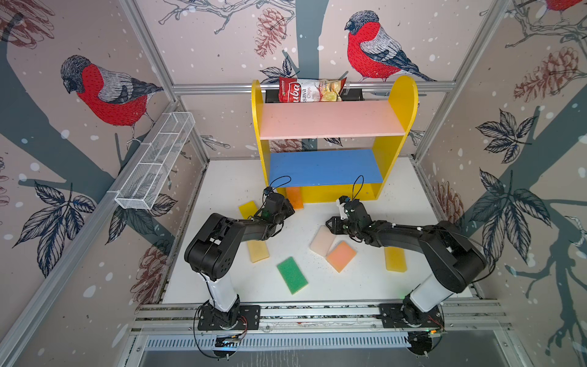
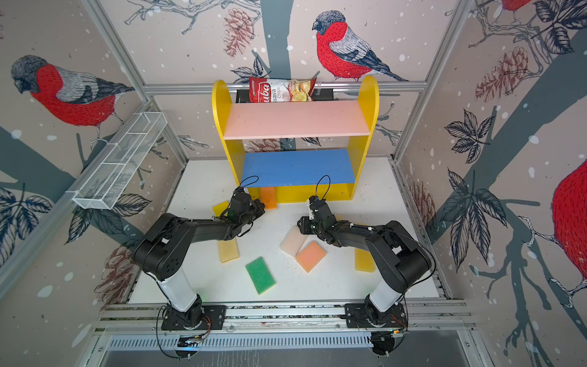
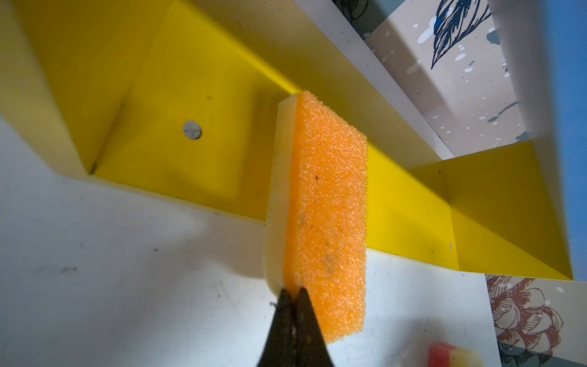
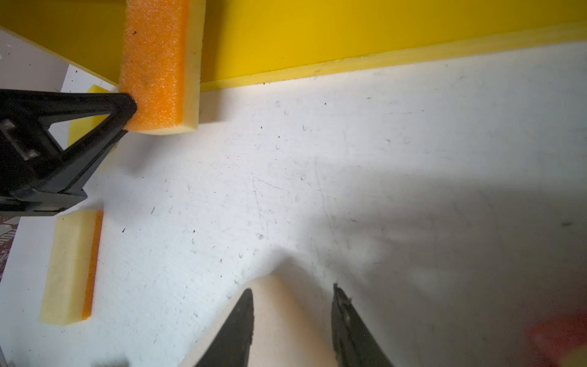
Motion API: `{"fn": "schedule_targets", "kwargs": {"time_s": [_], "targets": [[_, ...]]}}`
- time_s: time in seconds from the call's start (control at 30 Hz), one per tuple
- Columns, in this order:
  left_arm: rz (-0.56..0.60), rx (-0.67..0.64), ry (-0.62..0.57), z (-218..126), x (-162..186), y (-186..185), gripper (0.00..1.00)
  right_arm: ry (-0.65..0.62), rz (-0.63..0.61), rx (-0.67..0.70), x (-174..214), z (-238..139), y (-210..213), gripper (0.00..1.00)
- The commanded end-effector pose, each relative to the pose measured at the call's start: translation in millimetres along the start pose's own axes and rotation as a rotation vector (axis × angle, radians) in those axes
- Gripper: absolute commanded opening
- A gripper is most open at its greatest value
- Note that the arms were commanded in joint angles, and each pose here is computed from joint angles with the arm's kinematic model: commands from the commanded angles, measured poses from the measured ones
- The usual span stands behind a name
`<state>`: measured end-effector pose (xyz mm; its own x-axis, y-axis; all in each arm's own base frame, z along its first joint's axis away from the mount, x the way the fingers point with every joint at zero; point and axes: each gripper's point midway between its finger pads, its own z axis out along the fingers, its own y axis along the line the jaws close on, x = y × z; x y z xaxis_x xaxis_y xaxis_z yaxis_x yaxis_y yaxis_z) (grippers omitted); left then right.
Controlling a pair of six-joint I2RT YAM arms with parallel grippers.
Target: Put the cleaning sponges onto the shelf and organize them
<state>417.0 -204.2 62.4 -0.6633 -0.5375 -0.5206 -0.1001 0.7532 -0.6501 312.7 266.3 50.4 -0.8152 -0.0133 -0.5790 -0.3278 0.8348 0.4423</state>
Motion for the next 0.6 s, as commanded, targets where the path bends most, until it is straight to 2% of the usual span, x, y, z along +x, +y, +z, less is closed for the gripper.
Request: {"fn": "schedule_targets", "kwargs": {"time_s": [0.0, 0.1, 0.2, 0.33, 0.57], "targets": [[0.041, -0.032, 0.002, 9, -2, 4, 0.00, -0.015, -0.004, -0.013, -4, -1, 4, 0.41], [0.042, -0.042, 0.009, 17, -2, 5, 0.04, -0.011, -0.004, -0.004, -1, -2, 1, 0.41], [0.032, -0.054, 0.014, 22, 0, 8, 0.27, -0.006, -0.004, 0.001, 1, -2, -1, 0.41], [0.029, -0.063, 0.025, 23, 4, 12, 0.45, -0.006, -0.004, 0.003, 2, -2, -2, 0.41], [0.020, -0.046, 0.006, 6, 1, 7, 0.54, -0.011, -0.006, -0.001, -2, 0, -1, 0.41]]}}
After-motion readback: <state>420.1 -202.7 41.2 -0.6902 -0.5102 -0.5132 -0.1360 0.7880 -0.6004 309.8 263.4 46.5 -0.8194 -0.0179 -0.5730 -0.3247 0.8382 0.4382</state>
